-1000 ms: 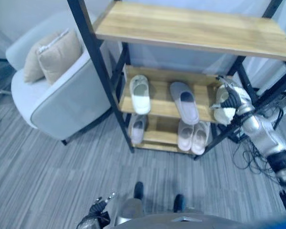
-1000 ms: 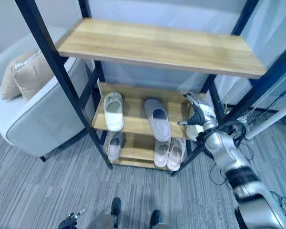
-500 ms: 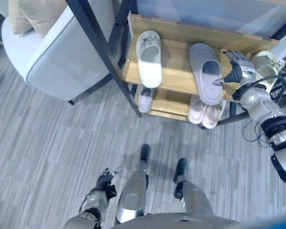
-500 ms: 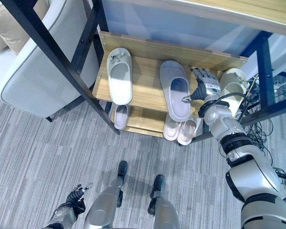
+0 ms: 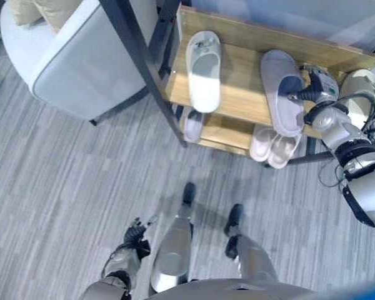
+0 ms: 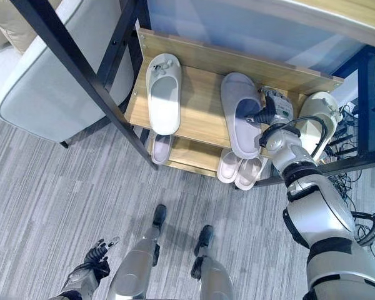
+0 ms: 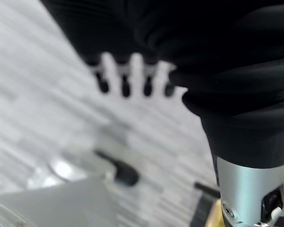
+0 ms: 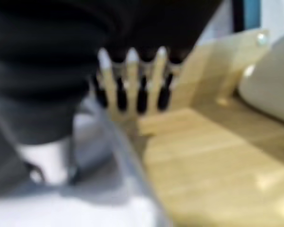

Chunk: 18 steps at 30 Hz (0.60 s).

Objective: Arrange the slippers neatly on the shoe rack.

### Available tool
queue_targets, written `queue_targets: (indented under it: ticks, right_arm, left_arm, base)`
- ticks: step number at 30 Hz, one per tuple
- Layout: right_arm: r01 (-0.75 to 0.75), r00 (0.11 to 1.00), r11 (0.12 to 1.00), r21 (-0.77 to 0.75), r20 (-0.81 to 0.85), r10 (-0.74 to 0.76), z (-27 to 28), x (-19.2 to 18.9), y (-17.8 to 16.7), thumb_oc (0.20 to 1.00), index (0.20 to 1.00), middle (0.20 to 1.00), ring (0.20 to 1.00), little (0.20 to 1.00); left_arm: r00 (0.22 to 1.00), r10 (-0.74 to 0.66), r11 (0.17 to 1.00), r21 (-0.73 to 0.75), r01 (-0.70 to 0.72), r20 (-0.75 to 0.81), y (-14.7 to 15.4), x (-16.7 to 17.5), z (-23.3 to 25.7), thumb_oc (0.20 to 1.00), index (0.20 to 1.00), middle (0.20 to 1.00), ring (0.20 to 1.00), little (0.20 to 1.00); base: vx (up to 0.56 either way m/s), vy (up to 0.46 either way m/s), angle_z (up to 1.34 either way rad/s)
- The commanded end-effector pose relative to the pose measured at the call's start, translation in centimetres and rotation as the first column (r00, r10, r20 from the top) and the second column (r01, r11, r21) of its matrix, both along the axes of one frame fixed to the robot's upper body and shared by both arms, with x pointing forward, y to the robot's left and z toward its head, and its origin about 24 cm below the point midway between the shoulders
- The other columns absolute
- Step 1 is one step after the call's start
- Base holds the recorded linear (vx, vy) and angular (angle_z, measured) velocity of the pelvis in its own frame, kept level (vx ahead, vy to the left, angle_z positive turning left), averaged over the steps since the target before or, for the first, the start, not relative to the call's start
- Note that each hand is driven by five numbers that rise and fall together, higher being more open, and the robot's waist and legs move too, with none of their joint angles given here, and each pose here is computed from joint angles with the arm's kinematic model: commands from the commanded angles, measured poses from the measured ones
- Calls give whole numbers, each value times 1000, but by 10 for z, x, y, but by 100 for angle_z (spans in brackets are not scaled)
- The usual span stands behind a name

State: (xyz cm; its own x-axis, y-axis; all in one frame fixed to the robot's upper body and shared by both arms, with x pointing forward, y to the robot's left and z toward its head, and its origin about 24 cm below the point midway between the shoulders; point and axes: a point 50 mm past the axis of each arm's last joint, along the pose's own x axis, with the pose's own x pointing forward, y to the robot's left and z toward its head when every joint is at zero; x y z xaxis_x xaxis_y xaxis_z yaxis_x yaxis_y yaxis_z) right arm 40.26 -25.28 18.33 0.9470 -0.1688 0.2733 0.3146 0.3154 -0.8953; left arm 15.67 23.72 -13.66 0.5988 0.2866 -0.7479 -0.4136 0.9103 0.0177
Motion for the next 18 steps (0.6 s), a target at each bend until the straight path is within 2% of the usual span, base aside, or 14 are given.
queue_targets:
  ticks: [1,6,9,10,11,12,17,18]
  right_arm:
    - [-13,999,1000,-20,51,14,19,3,3,200,200,200,200,200]
    - [8,996,998,-61,93,-2,30,-1,-6,200,200,200,200,200]
    - [-14,970,999,-41,241,23,49,-7,-3,200,200,200,200,200]
    - [-14,970,999,-41,241,23,49,-7,-3,200,200,200,200,200]
    - [-21,954,1000,-13,300,24,56,-10,-4,200,200,200,200,200]
    - [-68,901,997,36,432,46,70,-23,-2,200,200,200,200,200]
    - [-154,864,979,130,498,70,50,-57,-15,200,200,200,200,200]
    - [-211,879,962,176,465,108,23,-70,-9,200,200,200,200,200]
  left_arm:
    - [998,11,999,46,-14,62,9,19,11,1000,1000,1000,1000,1000]
    - [998,-3,999,39,1,66,0,20,10,1000,1000,1000,1000,1000]
    - [998,-12,999,42,10,62,-4,20,9,1000,1000,1000,1000,1000]
    - [998,-12,999,42,10,62,-4,20,9,1000,1000,1000,1000,1000]
    - [998,-14,999,38,12,63,-6,19,9,1000,1000,1000,1000,1000]
    - [997,-5,1000,29,3,78,-7,21,10,1000,1000,1000,1000,1000]
    - [997,1,999,53,-5,80,4,14,11,1000,1000,1000,1000,1000]
    - [997,11,997,73,-16,72,11,11,12,1000,1000,1000,1000,1000]
  base:
    - [0,0,0]
    - [-5,16,3]
    - [-8,26,1]
    - [0,0,0]
    - [-13,53,2]
    - [-1,81,9]
    - [29,65,8]
    - [111,56,16]
